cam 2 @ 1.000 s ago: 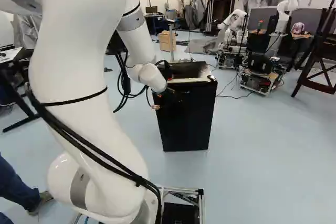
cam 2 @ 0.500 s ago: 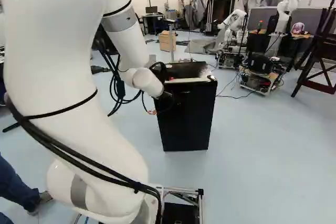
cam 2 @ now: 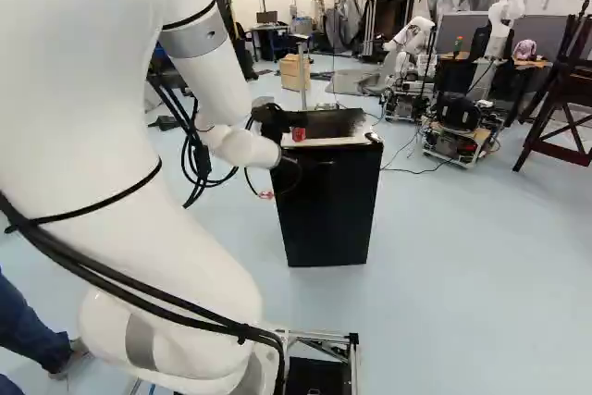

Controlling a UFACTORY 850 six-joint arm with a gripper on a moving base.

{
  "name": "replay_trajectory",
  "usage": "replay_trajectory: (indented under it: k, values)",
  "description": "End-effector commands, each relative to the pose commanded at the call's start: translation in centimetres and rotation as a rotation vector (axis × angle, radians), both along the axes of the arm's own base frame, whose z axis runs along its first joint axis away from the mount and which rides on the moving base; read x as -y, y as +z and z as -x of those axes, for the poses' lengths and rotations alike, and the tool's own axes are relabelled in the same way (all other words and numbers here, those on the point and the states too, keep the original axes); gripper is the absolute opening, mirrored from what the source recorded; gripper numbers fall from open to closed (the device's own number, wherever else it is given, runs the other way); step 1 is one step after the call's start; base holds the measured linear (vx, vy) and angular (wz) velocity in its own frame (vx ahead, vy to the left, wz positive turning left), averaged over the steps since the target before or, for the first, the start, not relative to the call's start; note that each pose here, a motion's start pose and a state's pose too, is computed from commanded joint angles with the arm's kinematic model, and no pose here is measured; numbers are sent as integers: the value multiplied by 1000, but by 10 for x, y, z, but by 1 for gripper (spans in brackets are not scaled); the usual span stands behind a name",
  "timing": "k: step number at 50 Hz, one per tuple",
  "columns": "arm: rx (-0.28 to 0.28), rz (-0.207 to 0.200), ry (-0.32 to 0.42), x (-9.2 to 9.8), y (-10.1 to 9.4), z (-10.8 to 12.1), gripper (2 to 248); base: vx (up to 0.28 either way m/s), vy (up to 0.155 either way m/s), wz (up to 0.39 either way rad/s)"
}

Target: Grab a drink from the fridge

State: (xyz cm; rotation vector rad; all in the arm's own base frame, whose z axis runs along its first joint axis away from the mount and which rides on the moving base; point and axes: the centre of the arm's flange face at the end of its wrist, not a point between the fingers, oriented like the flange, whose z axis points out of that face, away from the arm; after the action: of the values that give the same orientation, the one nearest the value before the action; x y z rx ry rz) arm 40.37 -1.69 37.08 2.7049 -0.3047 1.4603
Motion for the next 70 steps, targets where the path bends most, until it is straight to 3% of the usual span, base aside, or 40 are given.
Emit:
replay_trajectory:
  k: [28,52,70]
  values:
    - [264,66,-15,3,18,-11,247,0,0,0]
    - [393,114,20,1,11,-18,247,0,0,0]
    - [428,128,54,-3,0,-38,247,0,0,0]
